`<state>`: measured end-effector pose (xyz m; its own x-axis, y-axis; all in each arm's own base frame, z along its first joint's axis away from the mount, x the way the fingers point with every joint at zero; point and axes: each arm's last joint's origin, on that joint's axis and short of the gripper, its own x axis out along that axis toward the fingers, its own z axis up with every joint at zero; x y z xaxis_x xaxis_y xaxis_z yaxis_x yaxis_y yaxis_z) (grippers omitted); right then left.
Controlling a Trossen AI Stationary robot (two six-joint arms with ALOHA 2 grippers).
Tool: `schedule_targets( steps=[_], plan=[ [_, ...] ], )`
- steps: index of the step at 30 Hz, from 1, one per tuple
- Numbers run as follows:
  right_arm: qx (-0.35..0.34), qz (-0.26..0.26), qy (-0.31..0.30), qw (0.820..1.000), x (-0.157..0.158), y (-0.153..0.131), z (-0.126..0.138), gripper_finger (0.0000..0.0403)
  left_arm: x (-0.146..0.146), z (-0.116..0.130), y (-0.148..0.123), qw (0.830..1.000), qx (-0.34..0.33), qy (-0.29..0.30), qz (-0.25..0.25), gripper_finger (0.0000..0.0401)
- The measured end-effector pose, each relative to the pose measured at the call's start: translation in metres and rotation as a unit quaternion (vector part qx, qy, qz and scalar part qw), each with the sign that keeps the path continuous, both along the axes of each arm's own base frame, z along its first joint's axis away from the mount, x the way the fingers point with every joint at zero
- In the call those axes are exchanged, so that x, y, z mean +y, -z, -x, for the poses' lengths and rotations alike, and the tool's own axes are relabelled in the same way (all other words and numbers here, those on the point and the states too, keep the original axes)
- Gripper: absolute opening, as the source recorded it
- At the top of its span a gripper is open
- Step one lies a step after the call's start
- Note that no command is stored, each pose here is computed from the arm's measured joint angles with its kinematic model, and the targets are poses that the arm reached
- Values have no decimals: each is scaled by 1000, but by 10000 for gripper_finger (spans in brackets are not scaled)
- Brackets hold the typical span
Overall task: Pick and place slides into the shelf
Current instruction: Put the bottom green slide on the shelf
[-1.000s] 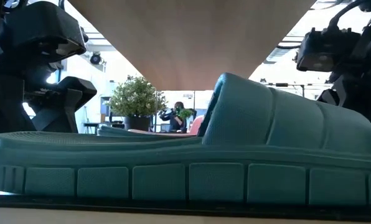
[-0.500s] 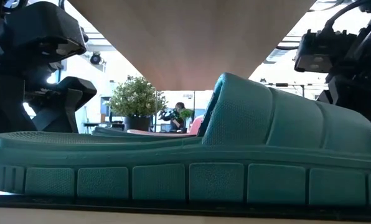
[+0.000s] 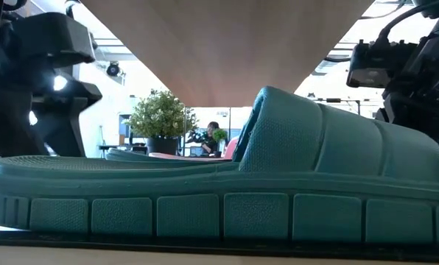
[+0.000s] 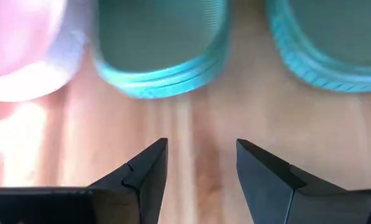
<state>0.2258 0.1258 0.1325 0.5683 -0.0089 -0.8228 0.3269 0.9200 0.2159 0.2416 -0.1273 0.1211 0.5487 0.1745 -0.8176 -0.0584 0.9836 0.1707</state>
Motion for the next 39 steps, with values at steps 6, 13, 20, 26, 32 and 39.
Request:
schedule_targets(
  steps=[6, 13, 20, 26, 32, 39],
  plan=[
    [7, -1, 10, 1000, -1, -1, 2, 0, 9, 13, -13, 999, 25, -25, -26, 175],
    [29, 2, 34, 999, -7, -8, 12, 0, 14, 21, -27, 999, 17, -34, -39, 175],
    [10, -13, 48, 999, -13, -28, 20, 0, 18, 25, -34, 998, 15, -35, -51, 175],
    [32, -49, 141, 988, -29, -47, 42, 0, 18, 25, -39, 998, 2, -37, -46, 175],
    [-26, -93, 266, 959, -51, -74, 61, 0, 19, 27, -42, 998, -3, -35, -50, 175],
    [-111, -132, 334, 927, -83, -103, 79, 0, 19, 26, -48, 997, -24, -34, -57, 175]
  ],
)
